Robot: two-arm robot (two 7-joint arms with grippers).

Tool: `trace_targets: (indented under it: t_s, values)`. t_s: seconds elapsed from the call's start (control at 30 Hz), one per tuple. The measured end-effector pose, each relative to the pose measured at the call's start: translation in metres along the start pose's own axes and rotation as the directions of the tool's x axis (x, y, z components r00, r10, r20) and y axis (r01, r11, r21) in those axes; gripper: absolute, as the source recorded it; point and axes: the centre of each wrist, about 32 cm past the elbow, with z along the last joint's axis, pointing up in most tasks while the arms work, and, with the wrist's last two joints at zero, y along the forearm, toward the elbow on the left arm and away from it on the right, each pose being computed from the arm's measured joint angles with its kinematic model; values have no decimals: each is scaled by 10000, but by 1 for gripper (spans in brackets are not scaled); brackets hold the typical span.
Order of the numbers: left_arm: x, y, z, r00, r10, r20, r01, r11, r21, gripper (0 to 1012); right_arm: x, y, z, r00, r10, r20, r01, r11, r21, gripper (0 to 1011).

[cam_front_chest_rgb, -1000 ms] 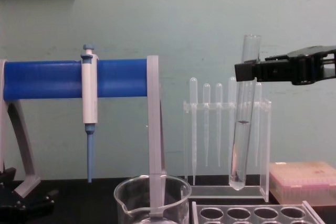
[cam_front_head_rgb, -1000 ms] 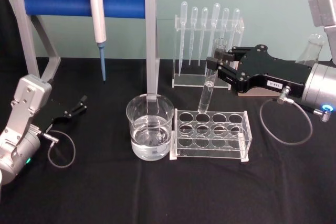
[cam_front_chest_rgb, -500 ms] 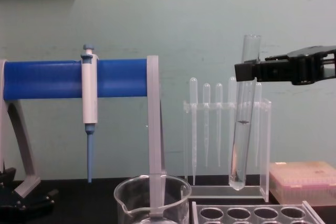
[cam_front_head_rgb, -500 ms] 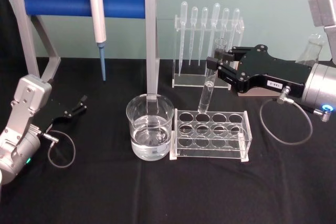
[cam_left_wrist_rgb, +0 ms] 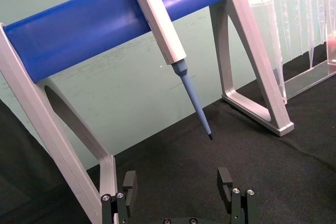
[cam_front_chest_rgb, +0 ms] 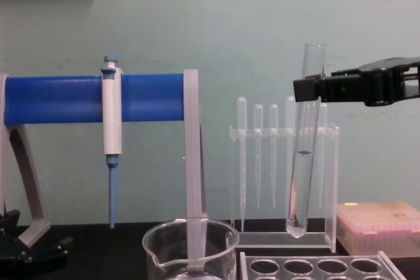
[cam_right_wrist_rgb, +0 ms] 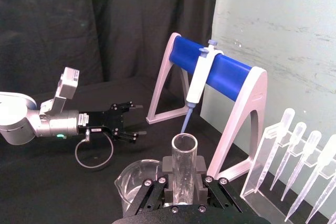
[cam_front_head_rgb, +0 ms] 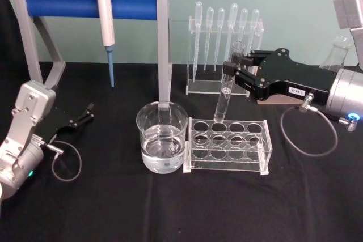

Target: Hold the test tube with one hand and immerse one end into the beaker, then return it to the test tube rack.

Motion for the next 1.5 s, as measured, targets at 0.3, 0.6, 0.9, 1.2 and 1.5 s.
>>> trace_targets:
  t_s: [0.3, 0.6, 0.9, 1.2, 1.5]
  values:
    - [0, 0, 0, 10000, 0, 0, 0, 10000, -1, 1000, 0, 0, 0, 10000, 0, 0, 0, 10000, 1, 241]
    - [0, 0, 0, 10000, 0, 0, 0, 10000, -1, 1000, 0, 0, 0, 10000, 1, 0, -1, 10000, 0, 241]
    - [0, 0, 0, 10000, 0, 0, 0, 10000, 0, 1000, 0, 0, 0, 10000, 0, 0, 0, 10000, 0, 241]
    - [0, 0, 0, 10000, -1, -1, 1, 10000, 0, 1000, 0, 7, 8, 10000, 31, 35, -31, 10000, 9, 241]
    - [0, 0, 0, 10000, 0, 0, 0, 10000, -1, 1000, -20, 146, 166, 9991, 294, 315, -302, 9992, 263, 241]
